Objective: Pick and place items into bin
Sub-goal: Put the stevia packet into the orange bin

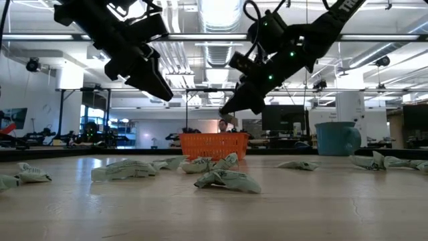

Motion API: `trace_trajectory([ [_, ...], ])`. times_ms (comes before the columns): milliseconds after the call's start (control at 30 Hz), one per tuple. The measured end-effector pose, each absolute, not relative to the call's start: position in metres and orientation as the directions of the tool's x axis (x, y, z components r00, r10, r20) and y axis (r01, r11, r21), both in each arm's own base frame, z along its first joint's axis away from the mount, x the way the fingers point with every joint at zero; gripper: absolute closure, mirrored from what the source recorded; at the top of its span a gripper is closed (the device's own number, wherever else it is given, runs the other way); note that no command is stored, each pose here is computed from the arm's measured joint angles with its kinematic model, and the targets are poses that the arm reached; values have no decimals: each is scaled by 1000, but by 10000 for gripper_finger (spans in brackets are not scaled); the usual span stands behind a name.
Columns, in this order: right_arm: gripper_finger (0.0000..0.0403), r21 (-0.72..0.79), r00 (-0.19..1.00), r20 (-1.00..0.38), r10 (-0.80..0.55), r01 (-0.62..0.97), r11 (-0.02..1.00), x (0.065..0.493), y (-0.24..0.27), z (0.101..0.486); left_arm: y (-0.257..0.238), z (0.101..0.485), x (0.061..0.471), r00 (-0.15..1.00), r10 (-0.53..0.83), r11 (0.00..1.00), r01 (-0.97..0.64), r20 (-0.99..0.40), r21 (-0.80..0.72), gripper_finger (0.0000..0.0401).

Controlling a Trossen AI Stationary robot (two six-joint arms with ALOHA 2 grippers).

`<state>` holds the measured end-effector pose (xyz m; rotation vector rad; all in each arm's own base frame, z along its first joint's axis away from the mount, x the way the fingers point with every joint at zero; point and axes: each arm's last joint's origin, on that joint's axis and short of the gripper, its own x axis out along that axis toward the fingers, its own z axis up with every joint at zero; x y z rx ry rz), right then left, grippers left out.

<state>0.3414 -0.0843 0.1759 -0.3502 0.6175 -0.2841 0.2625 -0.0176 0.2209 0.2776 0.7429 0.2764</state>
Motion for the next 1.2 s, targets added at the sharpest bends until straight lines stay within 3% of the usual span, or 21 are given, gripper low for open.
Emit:
trace_trajectory([
  [400, 289, -418, 787, -498, -365, 151, 896, 337, -85, 187, -19, 220, 262, 700, 331, 939, -181, -632, 292, 276],
  [567, 265, -402, 802, -545, -243, 4, 916, 327, -69, 201, -26, 213, 259, 673, 193, 980, -96, -714, 175, 276],
  [867, 272, -229, 756, -655, -15, -179, 957, 297, -28, 227, -47, 190, 260, 618, 111, 991, -127, -778, 40, 276],
  [1200, 290, -200, 750, -661, 37, -223, 954, 271, -7, 239, -92, 175, 265, 597, 88, 996, -80, -797, 50, 276],
])
